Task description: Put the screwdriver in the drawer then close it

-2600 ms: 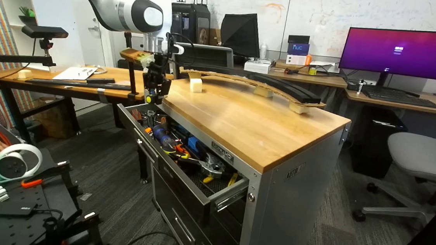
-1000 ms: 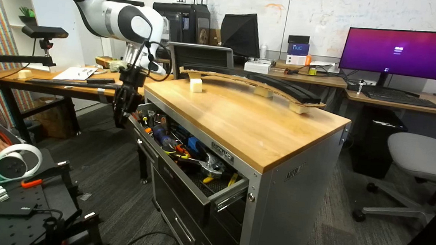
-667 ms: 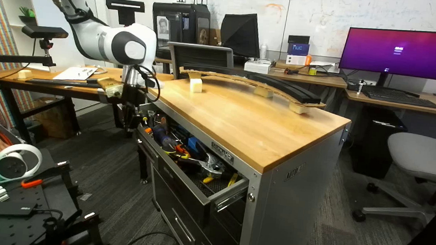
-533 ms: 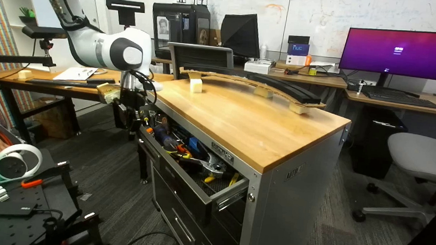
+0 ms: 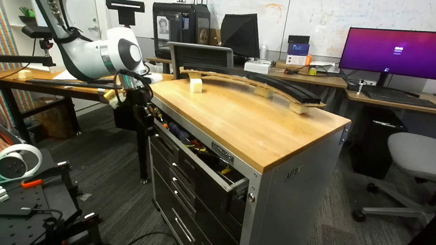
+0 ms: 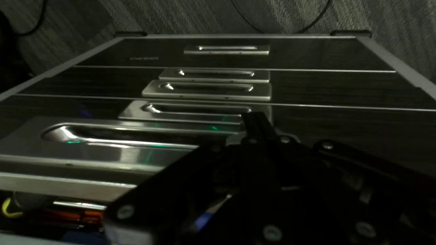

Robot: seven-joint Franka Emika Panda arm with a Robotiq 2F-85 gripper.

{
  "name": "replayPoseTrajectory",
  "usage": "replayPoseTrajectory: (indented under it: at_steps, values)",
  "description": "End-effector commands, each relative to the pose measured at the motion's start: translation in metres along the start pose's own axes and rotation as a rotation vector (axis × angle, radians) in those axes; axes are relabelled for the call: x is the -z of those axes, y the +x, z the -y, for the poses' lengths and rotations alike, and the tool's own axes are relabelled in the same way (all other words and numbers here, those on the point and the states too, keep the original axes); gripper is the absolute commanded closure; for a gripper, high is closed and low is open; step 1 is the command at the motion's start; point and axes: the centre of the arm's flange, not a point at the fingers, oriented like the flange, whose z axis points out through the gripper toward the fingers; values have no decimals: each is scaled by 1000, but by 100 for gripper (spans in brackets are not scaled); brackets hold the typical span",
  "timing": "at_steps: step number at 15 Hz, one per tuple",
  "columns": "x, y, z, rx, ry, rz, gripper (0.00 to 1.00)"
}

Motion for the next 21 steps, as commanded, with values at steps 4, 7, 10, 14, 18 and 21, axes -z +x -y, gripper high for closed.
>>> replayPoseTrajectory:
  at_steps: [4,7,10,14,18,21]
  values:
    - [-5,16,28,-50,-53,-313,95]
    - [-8,19,38,-77,-68,-415,95]
    - [9,16,29,-91,-59,-341,69]
    - [68,12,-11,-25,-12,-117,41]
    - [94,-10,-22,35,-5,32,10]
    - [118,-17,-12,74,16,122,0]
